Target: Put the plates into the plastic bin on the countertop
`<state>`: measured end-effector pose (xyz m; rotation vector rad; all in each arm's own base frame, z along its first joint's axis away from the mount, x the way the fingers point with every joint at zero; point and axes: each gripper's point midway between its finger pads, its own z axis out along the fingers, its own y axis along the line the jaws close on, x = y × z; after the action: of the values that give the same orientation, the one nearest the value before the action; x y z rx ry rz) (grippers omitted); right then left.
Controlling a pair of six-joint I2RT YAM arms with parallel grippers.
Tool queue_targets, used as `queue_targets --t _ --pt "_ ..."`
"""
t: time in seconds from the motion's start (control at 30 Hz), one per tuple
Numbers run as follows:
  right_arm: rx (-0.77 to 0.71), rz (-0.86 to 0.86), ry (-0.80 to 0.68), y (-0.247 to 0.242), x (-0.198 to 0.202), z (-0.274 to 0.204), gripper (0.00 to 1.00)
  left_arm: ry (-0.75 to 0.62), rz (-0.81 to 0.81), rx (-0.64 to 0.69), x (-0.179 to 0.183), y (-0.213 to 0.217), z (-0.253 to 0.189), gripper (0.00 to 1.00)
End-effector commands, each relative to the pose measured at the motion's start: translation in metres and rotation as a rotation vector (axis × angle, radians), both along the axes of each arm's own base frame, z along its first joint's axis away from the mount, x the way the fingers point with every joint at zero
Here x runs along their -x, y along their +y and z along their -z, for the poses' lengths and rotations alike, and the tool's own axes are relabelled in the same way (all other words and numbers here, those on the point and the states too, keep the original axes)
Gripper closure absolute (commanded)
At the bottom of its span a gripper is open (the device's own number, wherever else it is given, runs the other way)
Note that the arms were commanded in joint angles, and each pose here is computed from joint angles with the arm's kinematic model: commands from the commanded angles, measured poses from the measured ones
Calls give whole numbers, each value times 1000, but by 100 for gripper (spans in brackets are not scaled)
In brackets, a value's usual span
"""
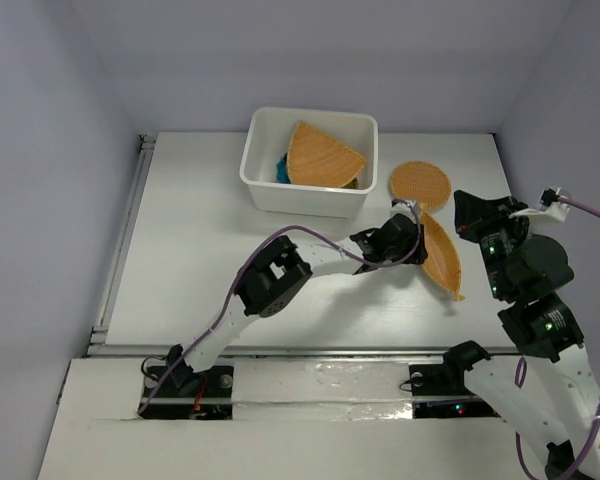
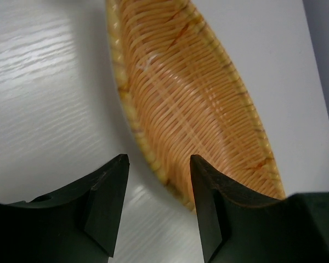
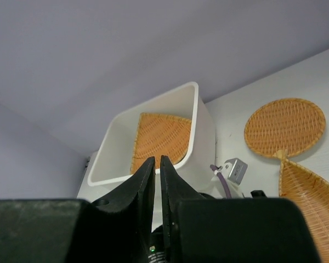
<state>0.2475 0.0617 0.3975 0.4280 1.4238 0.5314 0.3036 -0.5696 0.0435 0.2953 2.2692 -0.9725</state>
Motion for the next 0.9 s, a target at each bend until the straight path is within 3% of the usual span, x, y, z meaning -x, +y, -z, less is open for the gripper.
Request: queue_targets --t 0.0,0.13,0.2,0.23,0.27,0.33,0.5,0.57,0.63,0.7,0.73,0.77,0.83,0.87 --pt "8 -26 -37 3 2 -5 86 -4 2 43 -8 -23 -16 54" --pt "0 -51 -38 9 1 -1 86 40 27 31 -6 -33 6 54" --pt "0 -68 -28 13 -1 7 85 43 36 54 -2 -41 4 59" --pt "-6 -74 -29 15 -2 8 85 47 38 58 -1 -42 5 65" --pt "-5 -76 -24 16 -3 10 85 51 39 55 -1 -42 9 82" --pt "3 -68 -8 16 -7 15 85 39 38 74 -1 -42 3 99" --pt "10 -90 -25 20 -7 1 86 -38 2 178 -5 -12 -52 100" --pt "14 -102 -43 22 -6 -10 87 -62 -36 212 -9 19 -78 100" --pt "21 -87 -46 20 -9 -16 89 -123 -42 324 -6 35 -134 100" --pt "27 -62 -43 16 -10 -19 93 -128 -70 313 -7 65 -131 100" --pt "25 -26 -38 9 -11 -20 100 -178 -108 360 -7 78 -163 100" --pt "16 -1 -50 3 -9 -26 100 -172 -127 331 -6 96 -151 100" --pt "-3 59 -76 -9 -7 -34 100 -218 -156 387 -6 121 -183 100" --pt "-9 75 -84 -12 -6 -37 100 -201 -156 366 4 133 -169 100"
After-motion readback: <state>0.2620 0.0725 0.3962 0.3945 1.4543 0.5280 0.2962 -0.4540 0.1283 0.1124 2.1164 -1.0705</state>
